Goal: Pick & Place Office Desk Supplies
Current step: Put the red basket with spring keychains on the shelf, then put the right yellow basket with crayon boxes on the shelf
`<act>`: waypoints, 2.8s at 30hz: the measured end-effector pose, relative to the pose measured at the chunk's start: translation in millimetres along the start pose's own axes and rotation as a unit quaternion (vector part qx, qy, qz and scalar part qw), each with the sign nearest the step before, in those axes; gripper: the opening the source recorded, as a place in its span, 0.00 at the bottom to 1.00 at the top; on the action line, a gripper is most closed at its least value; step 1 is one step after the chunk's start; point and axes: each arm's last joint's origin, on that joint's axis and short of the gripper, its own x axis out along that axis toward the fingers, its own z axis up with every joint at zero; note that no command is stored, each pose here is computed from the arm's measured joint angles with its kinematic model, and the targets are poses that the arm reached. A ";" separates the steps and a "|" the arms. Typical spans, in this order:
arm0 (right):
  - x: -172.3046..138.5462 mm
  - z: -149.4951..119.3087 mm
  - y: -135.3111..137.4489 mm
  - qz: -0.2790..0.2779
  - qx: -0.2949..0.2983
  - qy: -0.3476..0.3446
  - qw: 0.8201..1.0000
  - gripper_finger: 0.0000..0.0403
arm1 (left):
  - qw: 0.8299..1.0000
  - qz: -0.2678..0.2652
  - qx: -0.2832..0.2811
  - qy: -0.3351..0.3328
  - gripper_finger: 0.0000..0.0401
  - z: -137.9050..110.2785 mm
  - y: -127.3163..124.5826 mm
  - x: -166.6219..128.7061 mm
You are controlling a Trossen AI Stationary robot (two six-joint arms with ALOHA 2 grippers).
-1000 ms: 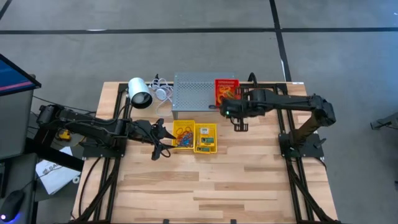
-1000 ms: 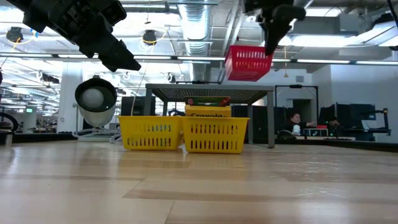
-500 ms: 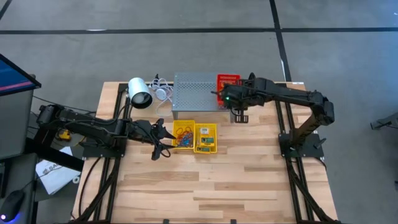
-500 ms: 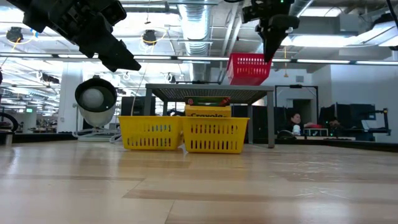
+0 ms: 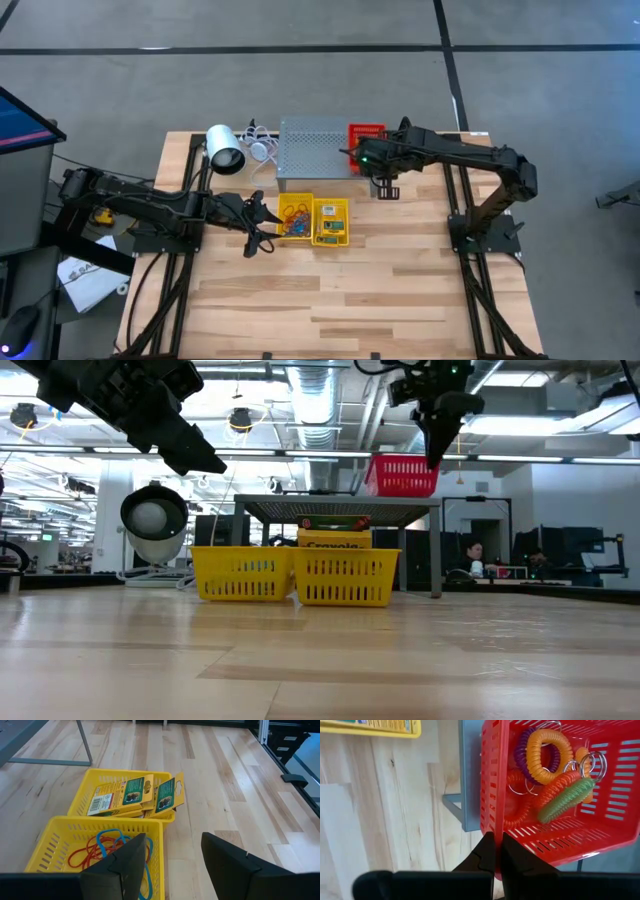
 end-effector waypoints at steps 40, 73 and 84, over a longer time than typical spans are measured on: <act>4.1 0.2 -4.1 0.018 0.005 -0.009 1.000 0.20 | 1.000 0.000 0.000 0.000 0.46 0.0 0.0 0.0; -15.9 -6.2 -6.1 -0.035 0.024 -0.046 0.998 0.52 | 1.000 0.000 0.000 0.000 0.46 0.0 0.0 0.0; -84.7 -35.8 17.1 0.024 0.082 -0.206 0.975 0.52 | 1.000 0.000 0.000 0.000 0.46 0.0 0.0 -0.1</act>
